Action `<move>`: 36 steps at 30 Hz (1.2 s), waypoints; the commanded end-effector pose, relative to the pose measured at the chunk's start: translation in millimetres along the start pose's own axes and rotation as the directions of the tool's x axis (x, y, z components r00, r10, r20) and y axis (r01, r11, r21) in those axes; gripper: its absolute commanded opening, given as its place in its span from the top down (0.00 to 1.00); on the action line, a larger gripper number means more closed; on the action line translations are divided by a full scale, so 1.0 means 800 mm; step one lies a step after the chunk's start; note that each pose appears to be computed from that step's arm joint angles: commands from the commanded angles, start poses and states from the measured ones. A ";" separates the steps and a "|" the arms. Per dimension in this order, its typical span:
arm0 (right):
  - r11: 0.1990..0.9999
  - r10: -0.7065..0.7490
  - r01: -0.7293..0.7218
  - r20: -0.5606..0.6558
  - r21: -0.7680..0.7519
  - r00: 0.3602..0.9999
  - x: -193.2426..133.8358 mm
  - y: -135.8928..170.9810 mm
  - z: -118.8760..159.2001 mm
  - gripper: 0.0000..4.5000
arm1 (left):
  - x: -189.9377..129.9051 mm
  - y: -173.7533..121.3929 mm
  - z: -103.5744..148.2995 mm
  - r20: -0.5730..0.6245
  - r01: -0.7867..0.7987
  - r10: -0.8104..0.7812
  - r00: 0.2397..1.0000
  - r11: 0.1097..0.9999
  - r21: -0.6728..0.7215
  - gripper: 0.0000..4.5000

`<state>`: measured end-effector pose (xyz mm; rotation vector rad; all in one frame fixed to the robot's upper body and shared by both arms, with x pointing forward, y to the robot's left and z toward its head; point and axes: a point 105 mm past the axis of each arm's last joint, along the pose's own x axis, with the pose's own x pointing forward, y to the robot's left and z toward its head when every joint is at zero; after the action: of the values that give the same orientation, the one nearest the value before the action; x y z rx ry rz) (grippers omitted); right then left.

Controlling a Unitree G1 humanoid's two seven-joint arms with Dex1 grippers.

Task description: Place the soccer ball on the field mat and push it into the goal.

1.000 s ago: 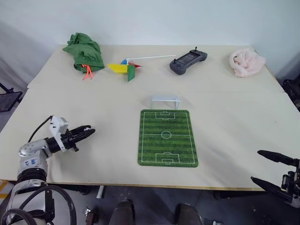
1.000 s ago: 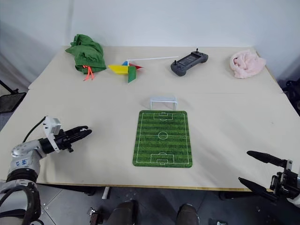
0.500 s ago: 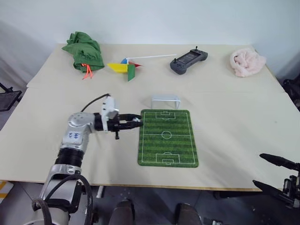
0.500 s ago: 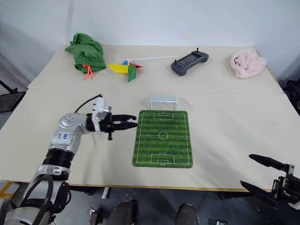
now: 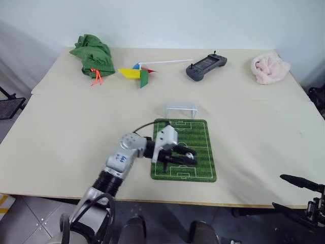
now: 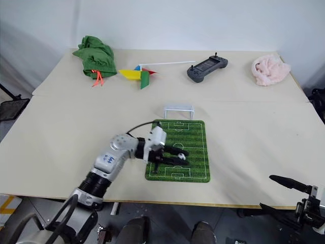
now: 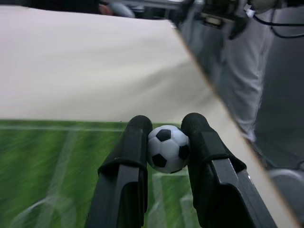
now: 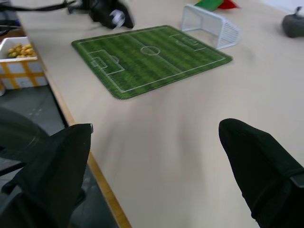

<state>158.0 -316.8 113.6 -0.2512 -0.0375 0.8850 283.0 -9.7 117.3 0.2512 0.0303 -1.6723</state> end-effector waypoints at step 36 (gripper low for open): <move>0.975 -0.211 0.208 0.025 0.082 0.977 -0.029 0.034 0.007 0.00 | -0.010 -0.008 -0.049 -0.120 -0.104 0.105 0.987 0.995 0.013 0.81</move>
<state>125.3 -313.6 106.4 -0.1449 -0.0361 0.7048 281.3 4.5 81.5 0.3427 0.0919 -1.5584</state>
